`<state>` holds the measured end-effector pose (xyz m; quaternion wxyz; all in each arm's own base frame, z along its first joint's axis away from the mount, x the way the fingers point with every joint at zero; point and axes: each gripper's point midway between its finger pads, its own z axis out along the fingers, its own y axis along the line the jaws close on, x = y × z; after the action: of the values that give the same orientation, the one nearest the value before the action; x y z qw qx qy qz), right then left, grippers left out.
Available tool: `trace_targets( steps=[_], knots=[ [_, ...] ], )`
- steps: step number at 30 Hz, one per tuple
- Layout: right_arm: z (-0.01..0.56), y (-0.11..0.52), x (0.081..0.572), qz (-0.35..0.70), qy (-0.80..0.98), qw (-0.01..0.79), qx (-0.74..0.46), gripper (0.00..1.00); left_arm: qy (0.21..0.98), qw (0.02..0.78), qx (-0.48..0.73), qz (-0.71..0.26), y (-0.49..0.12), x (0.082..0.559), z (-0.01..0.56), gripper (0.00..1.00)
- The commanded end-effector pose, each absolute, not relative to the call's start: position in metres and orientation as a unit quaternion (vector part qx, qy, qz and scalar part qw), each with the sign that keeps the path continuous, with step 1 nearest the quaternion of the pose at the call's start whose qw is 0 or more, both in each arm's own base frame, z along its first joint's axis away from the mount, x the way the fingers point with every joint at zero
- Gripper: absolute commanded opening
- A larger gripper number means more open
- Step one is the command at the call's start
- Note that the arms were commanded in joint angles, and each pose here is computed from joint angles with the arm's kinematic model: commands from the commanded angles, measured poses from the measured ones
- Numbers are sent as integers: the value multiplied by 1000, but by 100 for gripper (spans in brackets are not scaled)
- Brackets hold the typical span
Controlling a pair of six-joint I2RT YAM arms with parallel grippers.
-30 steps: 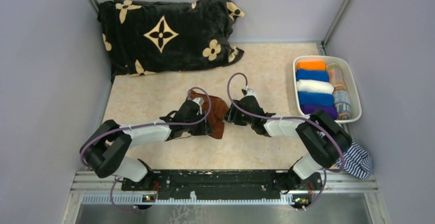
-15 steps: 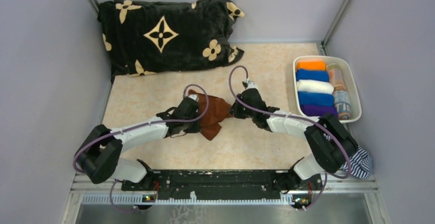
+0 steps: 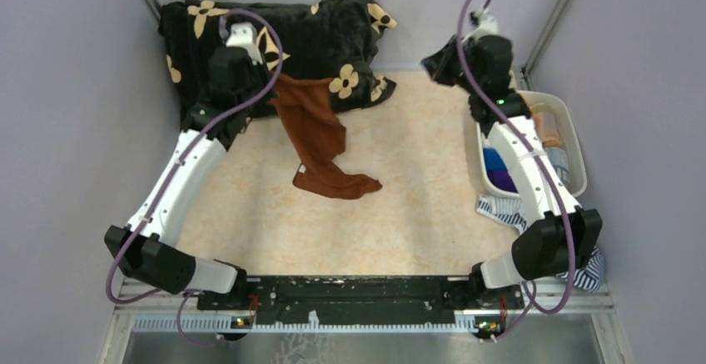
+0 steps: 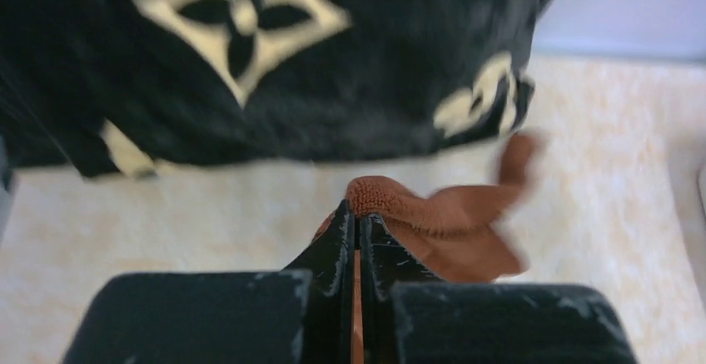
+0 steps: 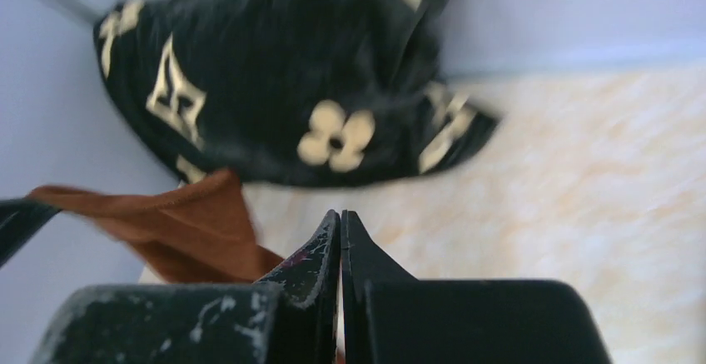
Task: Roll the towels
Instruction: Flatten out the towel at the center of the board.
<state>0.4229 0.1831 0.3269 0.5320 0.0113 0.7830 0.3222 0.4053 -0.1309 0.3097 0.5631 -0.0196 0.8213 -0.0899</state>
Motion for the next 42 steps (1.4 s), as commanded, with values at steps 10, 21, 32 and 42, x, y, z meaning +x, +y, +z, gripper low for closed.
trace_targets(
  steps=[10,21,32,42],
  knots=[
    [417,161,363,319,732,597,-78,14,753,628,72,-186,-158,390,435,0],
    [226,233,355,308,784,503,-192,50,766,631,17,-120,-116,363,407,0],
    [105,291,407,267,837,421,-227,62,770,634,-4,-76,-96,360,385,0],
    [53,327,430,264,860,377,-221,57,769,636,-14,-64,-87,361,382,0]
  ],
)
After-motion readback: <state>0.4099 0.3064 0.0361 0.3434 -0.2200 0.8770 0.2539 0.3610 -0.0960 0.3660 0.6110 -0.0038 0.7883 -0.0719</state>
